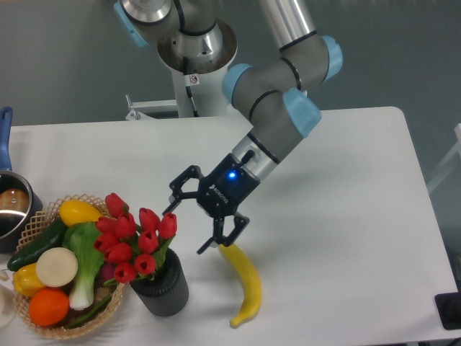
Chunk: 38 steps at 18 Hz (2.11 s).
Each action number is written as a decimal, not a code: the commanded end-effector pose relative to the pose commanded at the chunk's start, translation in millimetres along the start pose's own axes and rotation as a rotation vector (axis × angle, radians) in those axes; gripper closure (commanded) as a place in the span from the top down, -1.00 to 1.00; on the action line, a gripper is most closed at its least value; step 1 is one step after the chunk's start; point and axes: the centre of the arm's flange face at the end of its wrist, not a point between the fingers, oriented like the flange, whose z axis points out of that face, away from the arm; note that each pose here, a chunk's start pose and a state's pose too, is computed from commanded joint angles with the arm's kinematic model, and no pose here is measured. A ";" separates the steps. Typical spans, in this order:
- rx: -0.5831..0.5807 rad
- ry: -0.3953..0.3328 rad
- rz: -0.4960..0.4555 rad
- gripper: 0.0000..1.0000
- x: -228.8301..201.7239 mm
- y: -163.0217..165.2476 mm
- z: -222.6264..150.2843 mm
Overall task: Pick up the flowers from the vase
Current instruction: 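Move the open gripper down toward the red tulip stems, then close the gripper around the tulip stems above the black vase, then lift the gripped tulips up out of the black vase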
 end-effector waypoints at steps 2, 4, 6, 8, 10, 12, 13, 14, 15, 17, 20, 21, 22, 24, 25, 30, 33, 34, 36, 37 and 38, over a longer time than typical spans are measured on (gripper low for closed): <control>0.004 0.015 0.022 1.00 2.7 -1.8 12.8; 0.009 0.031 0.032 1.00 3.8 -0.4 24.6; 0.011 0.034 0.040 1.00 4.1 -3.2 27.4; 0.011 0.041 0.048 0.92 2.7 -6.3 32.3; 0.011 0.043 0.055 0.20 2.1 -9.0 34.3; 0.011 0.042 0.054 -0.49 1.0 -8.6 33.8; 0.013 0.038 0.057 -0.83 -0.1 -11.0 31.9; 0.013 0.036 0.056 -1.00 -1.0 -11.3 30.9; 0.012 0.034 0.059 -1.00 -1.6 -12.5 30.4; 0.012 0.029 0.065 -1.00 -1.8 -15.6 27.9; 0.014 0.011 0.064 -1.00 -6.4 -18.3 18.4; 0.018 0.003 0.065 -1.00 -7.1 -20.2 13.6; 0.020 -0.005 0.070 -1.00 -6.6 -23.8 8.7; 0.024 -0.017 0.053 -1.00 -3.6 -32.7 0.7; 0.030 -0.021 0.038 -1.00 0.9 -42.1 -3.7; 0.044 -0.046 0.022 -1.00 7.4 -62.4 -20.6; 0.084 -0.034 -0.016 -1.00 16.9 -81.2 -27.8; 0.108 -0.026 -0.032 -1.00 23.3 -92.6 -32.5; 0.141 -0.019 -0.041 -1.00 35.4 -111.2 -42.7; 0.154 -0.015 -0.031 -1.00 38.2 -118.4 -46.2; 0.172 -0.009 -0.019 -1.00 40.7 -125.9 -49.6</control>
